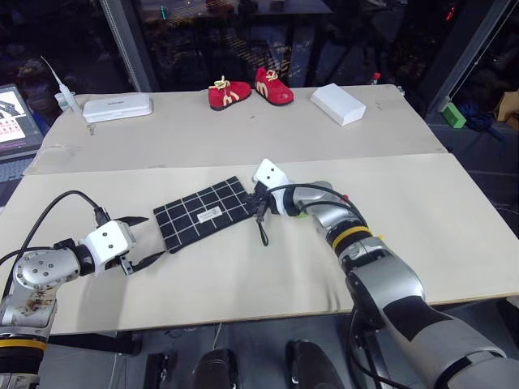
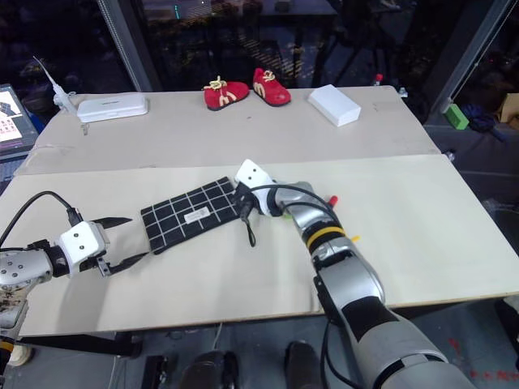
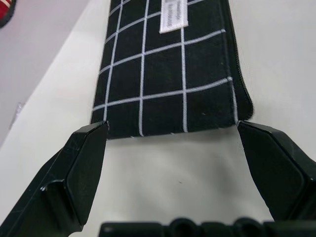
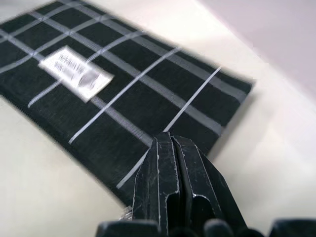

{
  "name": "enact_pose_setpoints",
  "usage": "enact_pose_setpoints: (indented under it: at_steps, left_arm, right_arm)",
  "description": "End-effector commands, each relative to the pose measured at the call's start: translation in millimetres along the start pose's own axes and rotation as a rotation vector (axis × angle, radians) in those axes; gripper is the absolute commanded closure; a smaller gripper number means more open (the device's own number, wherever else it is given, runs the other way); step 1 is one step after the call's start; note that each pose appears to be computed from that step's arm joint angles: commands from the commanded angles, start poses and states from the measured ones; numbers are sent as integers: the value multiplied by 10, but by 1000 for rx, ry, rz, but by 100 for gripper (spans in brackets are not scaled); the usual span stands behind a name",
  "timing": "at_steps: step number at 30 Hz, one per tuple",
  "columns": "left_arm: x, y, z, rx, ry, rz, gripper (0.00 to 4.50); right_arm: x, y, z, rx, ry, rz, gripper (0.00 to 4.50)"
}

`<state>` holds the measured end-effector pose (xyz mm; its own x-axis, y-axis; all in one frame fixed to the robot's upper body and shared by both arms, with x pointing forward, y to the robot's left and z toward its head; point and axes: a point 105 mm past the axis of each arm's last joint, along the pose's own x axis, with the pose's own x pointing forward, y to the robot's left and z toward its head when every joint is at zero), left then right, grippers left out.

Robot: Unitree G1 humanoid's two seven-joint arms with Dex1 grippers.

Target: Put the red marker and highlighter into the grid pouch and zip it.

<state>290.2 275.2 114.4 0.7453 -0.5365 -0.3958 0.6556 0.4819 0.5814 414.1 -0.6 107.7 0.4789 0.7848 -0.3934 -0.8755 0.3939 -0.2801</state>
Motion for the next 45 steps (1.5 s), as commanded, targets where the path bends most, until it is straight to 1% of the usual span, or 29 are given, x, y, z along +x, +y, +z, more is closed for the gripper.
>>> enact_pose_setpoints:
  at_steps: [1, 6, 9, 15, 22, 26, 32, 34, 37, 43, 44, 45]
  left_arm:
    - [-80, 108, 65, 18, -16, 40, 0]
    - [-128, 90, 8, 64, 27, 10, 0]
    - [-96, 8, -85, 200, 72, -52, 0]
    - [101, -153, -117, 342, -27, -55, 0]
    - [255, -188, -126, 442, -96, 0, 0]
    - [409, -205, 23, 415, -194, 25, 0]
    - [555, -287, 153, 382, -268, -7, 0]
    - [590, -304, 164, 381, -271, -18, 0]
    - [592, -305, 100, 395, -242, -31, 0]
    - [564, -200, -1, 389, -189, -6, 0]
    - [559, -197, -8, 395, -187, -10, 52]
    - [554, -178, -7, 403, -187, -4, 70]
  right_arm:
    - [43, 19, -163, -42, 92, -32, 445]
    - [46, -19, -213, -93, 135, -67, 445]
    - [15, -110, -112, -93, 107, -96, 445]
    - [-1, -135, -91, -88, 99, -96, 445]
    - [13, -121, -63, -88, 87, -92, 445]
    - [8, -132, -46, -90, 85, -90, 445]
    - [10, -138, -20, -97, 83, -89, 445]
    - [13, -139, -13, -98, 82, -90, 445]
    - [11, -146, -2, -97, 79, -93, 445]
    - [-30, -194, -28, -89, 84, -108, 445]
    - [-40, -206, -39, -84, 85, -114, 450]
    - [-52, -217, -53, -80, 87, -118, 450]
